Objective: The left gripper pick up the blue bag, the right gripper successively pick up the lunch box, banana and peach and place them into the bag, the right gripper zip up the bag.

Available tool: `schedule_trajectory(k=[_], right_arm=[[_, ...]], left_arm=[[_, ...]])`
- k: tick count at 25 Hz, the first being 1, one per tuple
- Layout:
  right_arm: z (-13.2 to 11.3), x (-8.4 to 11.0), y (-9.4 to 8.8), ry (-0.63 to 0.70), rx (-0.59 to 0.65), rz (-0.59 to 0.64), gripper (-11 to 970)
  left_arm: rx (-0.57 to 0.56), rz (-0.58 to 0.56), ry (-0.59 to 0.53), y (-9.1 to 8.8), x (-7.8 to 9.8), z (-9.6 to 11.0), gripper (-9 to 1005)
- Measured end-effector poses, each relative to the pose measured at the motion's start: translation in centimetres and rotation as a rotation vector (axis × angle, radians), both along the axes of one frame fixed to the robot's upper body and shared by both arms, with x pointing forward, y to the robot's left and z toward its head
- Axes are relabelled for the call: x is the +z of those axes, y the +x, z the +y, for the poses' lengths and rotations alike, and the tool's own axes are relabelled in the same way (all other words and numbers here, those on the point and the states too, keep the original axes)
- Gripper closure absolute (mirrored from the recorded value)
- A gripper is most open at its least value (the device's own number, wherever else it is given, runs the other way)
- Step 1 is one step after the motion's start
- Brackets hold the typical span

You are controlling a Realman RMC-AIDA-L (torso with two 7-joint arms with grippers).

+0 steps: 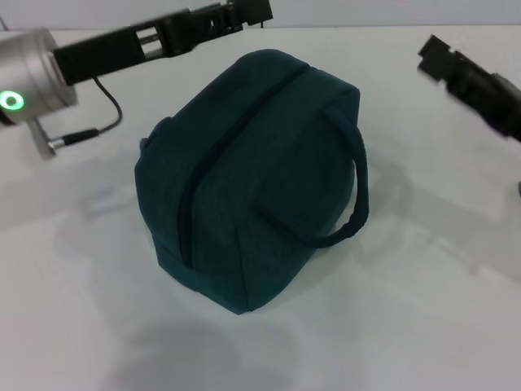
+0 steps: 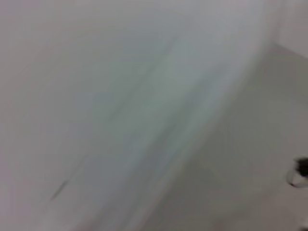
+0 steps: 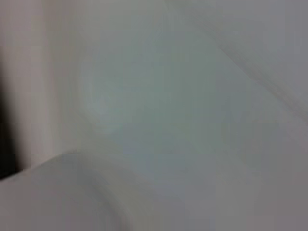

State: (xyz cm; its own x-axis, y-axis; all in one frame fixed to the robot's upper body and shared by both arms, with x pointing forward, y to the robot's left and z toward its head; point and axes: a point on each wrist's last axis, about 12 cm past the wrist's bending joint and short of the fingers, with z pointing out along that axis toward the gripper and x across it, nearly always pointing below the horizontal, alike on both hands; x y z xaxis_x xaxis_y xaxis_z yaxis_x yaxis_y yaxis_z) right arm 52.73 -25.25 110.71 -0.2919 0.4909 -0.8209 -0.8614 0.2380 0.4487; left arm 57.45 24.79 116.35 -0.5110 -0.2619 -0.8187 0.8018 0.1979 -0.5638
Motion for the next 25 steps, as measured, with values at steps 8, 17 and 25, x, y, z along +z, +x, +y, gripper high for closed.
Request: schedule_trajectory(k=[8, 17, 25], right_arm=[[1.0, 1.4, -1.5, -0.13, 0.179, -0.331, 91], [3.4, -0.6, -2.5, -0.285, 0.309, -0.367, 92], [5.6, -1.3, -1.8, -0.373, 0.372, -0.359, 92]], left_arm=[[-0.111, -0.212, 0.122, -3.0, 2.3, 4.8, 175], [-0.114, -0.321, 0.253, -8.3, -0.6, 8.8, 112], [-0.135, -0.259, 0.287, -9.5, -2.8, 8.9, 112]])
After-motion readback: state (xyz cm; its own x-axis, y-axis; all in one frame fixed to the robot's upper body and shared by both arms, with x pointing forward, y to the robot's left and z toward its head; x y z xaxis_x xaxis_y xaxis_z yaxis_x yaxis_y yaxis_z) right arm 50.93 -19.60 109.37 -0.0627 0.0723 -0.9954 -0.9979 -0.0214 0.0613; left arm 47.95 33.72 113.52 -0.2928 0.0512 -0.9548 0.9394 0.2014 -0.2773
